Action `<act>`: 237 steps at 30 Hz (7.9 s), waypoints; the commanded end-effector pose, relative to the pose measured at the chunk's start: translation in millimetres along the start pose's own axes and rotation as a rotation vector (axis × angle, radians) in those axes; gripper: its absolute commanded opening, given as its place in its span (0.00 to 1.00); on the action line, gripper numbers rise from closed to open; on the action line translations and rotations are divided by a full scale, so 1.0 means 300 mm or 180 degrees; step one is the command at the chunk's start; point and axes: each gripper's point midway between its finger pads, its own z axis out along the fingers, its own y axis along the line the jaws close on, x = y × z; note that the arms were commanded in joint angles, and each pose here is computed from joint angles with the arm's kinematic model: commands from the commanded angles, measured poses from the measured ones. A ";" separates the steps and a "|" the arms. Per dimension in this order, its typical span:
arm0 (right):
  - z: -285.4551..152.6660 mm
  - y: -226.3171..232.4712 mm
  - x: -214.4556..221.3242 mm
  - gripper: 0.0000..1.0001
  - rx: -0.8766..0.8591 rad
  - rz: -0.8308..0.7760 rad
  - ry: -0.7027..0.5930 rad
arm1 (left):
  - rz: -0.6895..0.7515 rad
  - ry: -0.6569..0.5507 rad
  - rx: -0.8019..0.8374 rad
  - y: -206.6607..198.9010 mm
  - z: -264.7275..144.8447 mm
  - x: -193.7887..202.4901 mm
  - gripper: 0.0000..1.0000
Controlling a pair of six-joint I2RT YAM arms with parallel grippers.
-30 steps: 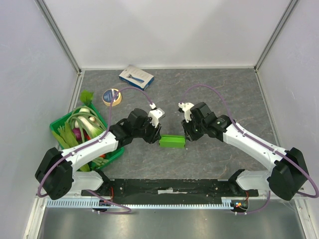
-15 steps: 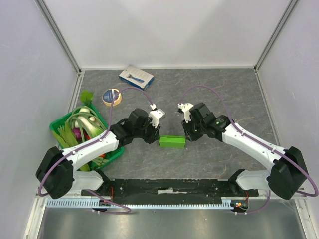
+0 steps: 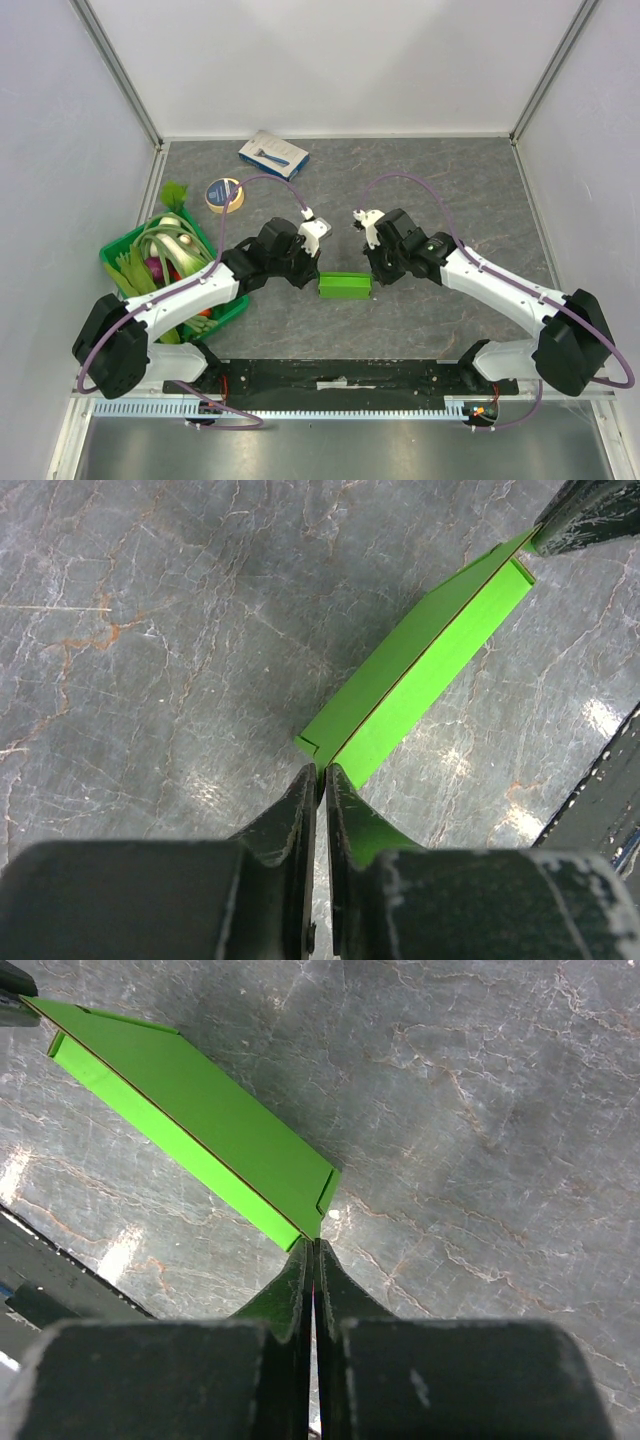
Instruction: Fold the paper box
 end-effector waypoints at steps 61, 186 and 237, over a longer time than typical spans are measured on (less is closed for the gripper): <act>-0.023 0.120 -0.078 0.00 0.0179 0.1101 -0.0527 | -0.1786 -0.0280 -0.1163 -0.069 0.041 0.015 0.02; 0.062 0.006 0.055 0.94 0.0650 0.1629 -0.2185 | -0.1505 -0.0658 -0.1526 -0.102 0.011 0.204 0.06; 0.073 -0.024 0.119 0.96 0.1126 0.1062 -0.2555 | -0.1551 -0.0695 -0.1258 -0.176 -0.046 0.217 0.49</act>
